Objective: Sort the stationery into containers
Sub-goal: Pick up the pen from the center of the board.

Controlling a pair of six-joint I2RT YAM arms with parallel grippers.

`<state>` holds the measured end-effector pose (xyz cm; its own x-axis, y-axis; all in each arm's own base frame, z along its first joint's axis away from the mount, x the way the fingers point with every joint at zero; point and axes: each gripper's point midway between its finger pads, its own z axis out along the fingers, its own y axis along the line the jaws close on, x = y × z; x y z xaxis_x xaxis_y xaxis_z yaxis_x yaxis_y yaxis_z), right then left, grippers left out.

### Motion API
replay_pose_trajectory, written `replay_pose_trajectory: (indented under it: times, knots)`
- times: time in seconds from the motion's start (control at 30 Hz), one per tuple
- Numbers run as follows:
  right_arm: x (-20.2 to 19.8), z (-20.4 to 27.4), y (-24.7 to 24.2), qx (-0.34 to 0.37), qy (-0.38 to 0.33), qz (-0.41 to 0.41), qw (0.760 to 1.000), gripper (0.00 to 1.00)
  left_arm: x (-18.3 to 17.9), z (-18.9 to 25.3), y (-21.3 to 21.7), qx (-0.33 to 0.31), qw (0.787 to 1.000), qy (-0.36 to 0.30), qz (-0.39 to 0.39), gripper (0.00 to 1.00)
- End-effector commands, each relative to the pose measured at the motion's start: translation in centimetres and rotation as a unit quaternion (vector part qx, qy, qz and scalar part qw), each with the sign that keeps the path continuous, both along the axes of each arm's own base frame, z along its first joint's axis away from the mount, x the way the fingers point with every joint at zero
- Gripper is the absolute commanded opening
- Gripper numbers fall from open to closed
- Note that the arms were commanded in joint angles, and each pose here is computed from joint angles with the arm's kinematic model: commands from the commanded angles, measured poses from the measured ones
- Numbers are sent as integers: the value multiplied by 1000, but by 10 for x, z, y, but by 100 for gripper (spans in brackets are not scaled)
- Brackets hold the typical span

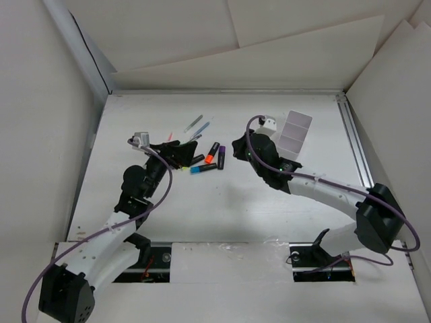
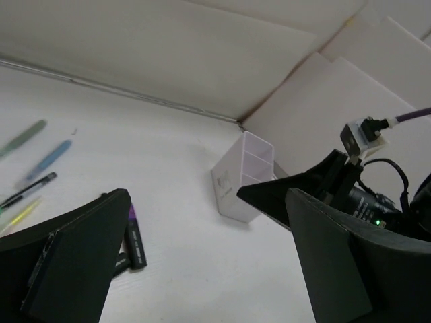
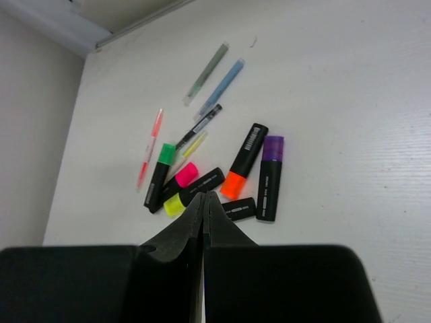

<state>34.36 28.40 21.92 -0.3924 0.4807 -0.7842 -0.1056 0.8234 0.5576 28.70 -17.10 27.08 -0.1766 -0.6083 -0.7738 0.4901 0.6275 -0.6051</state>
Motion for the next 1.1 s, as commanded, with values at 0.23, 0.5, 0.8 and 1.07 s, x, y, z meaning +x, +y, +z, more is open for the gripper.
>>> replay_pose_trajectory:
  times: [0.23,0.5,0.8,1.07]
  knots:
    - [27,-45,18,-62,66,-43,995,11,21,-61,28,105,978,120,134,99]
    - [53,-98,35,-107,133,-48,984,53,19,-52,24,113,980,115,119,32]
    - [81,-148,47,-147,198,-46,968,47,13,-59,20,99,982,117,106,54]
    - [80,-171,43,-168,225,-46,958,46,10,-52,14,95,986,109,87,57]
